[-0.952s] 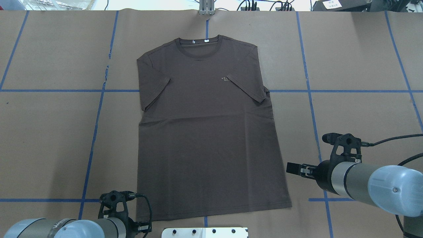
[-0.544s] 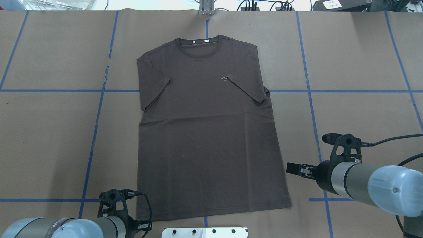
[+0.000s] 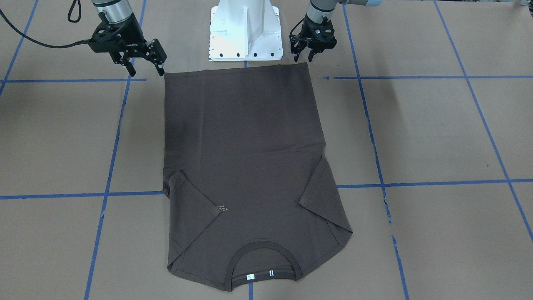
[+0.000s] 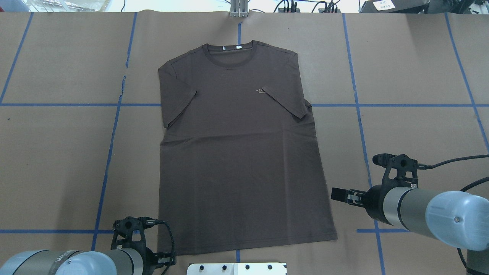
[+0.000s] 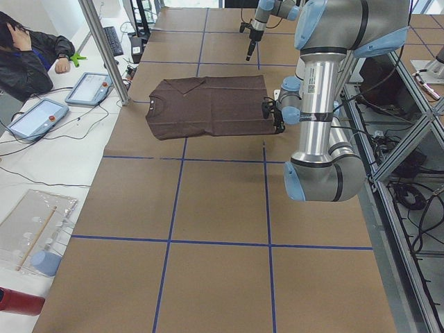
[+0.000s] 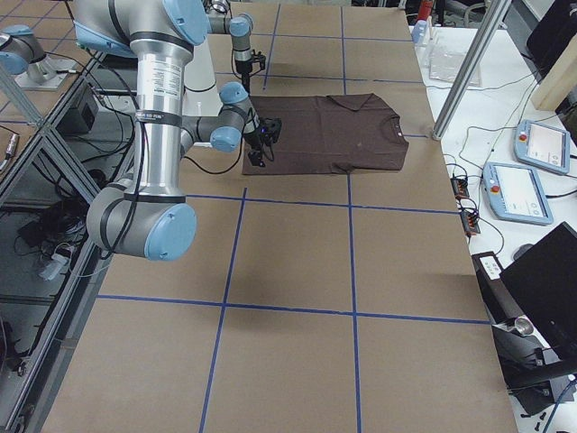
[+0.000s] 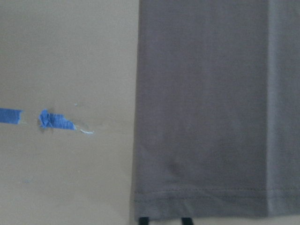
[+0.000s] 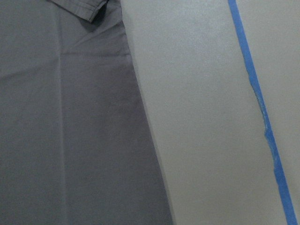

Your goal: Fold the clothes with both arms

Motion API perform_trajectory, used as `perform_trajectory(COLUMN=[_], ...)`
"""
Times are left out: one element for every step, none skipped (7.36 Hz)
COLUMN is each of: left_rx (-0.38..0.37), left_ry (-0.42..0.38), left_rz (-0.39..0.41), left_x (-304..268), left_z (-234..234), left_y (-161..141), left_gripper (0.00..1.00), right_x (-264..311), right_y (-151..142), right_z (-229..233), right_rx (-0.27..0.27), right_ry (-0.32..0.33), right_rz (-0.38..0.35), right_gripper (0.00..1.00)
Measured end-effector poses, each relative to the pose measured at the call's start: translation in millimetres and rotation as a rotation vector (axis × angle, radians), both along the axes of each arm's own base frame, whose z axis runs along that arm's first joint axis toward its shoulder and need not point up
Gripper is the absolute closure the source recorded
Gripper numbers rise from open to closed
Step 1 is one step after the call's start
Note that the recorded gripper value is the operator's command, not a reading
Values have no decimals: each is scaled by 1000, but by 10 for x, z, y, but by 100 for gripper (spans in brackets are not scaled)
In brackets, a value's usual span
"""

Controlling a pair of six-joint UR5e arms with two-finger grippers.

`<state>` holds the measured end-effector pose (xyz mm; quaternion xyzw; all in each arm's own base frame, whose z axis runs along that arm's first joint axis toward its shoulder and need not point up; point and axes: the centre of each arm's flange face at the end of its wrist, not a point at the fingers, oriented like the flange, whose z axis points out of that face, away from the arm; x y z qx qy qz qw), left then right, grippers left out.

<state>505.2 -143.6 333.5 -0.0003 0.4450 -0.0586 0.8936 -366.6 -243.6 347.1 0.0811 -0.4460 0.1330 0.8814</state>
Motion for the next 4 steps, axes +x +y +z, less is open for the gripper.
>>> perform_trajectory(left_rx=[0, 1, 0, 1], left_ry=[-2, -3, -3, -3], left_rz=[0, 0, -2, -7], left_x=[6, 14, 17, 15], left_z=[9, 14, 11, 13], left_y=[1, 1, -7, -31], left_gripper=[51, 51, 51, 51], right_x=[0, 0, 0, 0], right_y=[0, 0, 0, 0], right_z=[0, 0, 0, 0], right_rx=[0, 0, 0, 0], right_ry=[0, 0, 0, 0], right_rz=[0, 0, 0, 0], right_gripper=[2, 2, 2, 2])
